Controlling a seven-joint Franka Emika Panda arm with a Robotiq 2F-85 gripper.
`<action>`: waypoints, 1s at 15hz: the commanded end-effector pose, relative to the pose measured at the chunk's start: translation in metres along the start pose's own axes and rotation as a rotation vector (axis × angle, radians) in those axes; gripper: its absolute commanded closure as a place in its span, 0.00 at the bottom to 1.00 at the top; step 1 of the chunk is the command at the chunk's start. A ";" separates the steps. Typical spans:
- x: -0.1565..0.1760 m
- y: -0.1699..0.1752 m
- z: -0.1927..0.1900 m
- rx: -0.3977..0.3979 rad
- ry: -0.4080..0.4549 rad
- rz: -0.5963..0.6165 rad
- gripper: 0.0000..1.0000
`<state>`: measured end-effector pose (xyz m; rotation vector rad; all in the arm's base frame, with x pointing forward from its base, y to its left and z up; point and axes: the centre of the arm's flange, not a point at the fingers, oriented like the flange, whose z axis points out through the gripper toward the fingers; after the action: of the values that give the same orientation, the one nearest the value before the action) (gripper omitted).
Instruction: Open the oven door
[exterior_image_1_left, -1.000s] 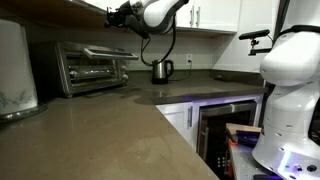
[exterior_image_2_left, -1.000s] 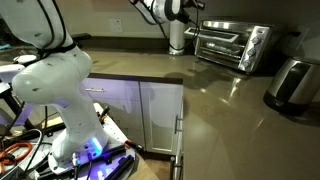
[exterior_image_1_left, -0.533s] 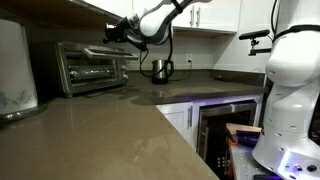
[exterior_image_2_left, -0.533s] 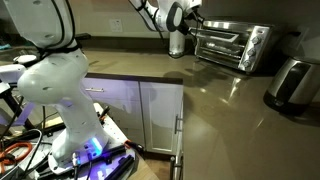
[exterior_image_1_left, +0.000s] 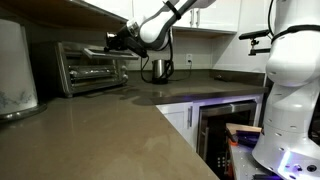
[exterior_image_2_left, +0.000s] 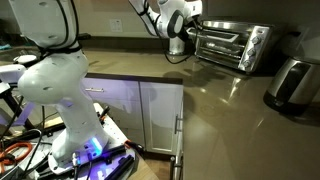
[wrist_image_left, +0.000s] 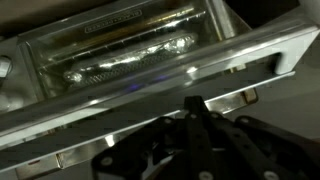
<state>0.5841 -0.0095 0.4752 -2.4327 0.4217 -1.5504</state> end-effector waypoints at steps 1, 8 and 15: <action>-0.025 0.004 0.009 -0.010 -0.011 -0.015 1.00; -0.040 0.008 0.008 -0.023 -0.063 -0.002 1.00; -0.063 0.002 -0.006 -0.034 -0.134 -0.008 1.00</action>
<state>0.5678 0.0014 0.4260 -2.5132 0.4177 -1.4160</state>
